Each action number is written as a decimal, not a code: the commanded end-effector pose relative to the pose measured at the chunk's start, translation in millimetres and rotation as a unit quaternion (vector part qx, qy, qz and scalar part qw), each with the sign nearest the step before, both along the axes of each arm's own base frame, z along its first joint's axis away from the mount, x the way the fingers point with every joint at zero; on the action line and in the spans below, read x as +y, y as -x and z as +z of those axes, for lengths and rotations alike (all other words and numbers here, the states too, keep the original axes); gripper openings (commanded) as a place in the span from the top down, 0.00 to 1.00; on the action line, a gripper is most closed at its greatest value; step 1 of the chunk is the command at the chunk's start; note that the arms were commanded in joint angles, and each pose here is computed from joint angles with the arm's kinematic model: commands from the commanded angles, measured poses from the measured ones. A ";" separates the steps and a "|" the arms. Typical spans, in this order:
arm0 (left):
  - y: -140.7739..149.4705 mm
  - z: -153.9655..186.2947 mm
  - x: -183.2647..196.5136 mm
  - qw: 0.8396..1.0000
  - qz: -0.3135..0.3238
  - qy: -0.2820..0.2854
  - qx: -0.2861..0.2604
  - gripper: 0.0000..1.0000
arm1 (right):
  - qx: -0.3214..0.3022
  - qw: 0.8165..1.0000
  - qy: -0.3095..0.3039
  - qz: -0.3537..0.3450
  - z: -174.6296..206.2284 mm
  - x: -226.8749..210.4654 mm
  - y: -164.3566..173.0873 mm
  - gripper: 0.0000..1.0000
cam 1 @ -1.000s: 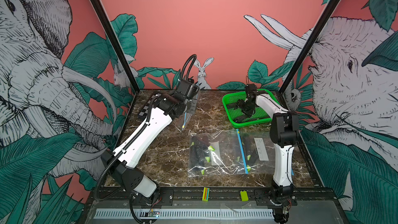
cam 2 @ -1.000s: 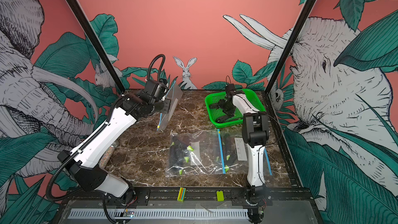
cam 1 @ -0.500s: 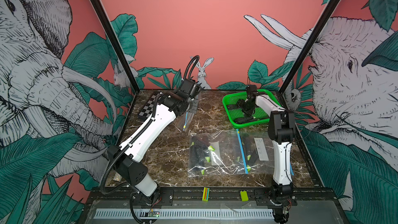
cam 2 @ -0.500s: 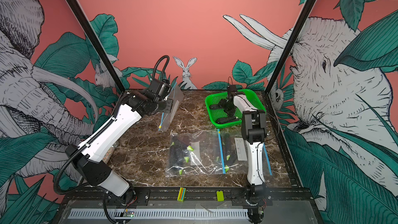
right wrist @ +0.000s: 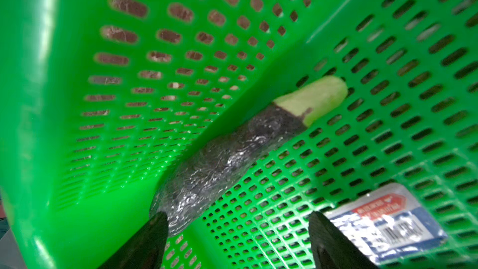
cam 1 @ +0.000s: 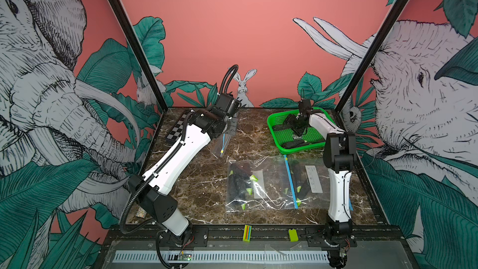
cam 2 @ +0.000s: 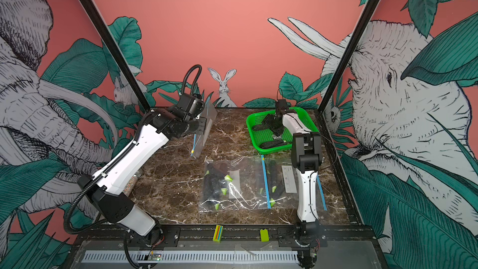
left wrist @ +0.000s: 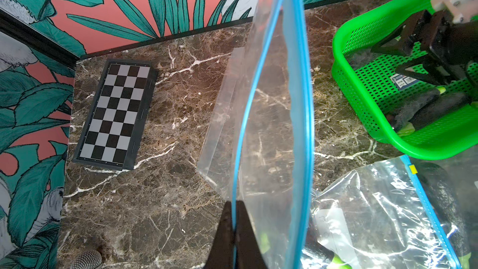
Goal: Place the eggplant in a zip-top bag and seal the zipper
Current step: Pick up the eggplant from the basket, then place the eggplant in the zipper food storage bag.
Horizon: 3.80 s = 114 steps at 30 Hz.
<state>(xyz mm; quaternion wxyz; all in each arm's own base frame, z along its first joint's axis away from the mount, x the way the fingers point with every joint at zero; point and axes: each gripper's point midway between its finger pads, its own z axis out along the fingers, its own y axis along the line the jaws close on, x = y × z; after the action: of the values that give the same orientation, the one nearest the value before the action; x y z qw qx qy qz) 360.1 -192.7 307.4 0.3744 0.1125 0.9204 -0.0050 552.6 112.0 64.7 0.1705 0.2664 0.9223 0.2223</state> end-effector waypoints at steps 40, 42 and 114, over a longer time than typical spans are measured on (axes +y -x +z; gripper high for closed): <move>-3.1 -0.1 6.0 1.000 0.007 -0.012 0.009 1.00 | -0.153 0.983 -0.052 -0.091 16.7 14.0 -16.2 0.79; -2.7 0.7 6.7 1.000 0.009 -0.010 0.008 1.00 | -0.167 0.981 -0.047 -0.085 32.7 11.6 -11.9 0.80; 22.8 30.0 -24.9 0.982 -0.020 0.189 -0.006 1.00 | -0.428 0.863 0.045 0.266 278.3 256.7 159.7 0.88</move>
<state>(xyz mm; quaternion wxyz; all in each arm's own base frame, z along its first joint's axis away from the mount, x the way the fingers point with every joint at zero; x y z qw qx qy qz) 341.5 -223.0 317.0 0.3725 0.0647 0.9098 -0.1710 391.2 367.3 343.7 0.4802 -0.1111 0.8085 0.3215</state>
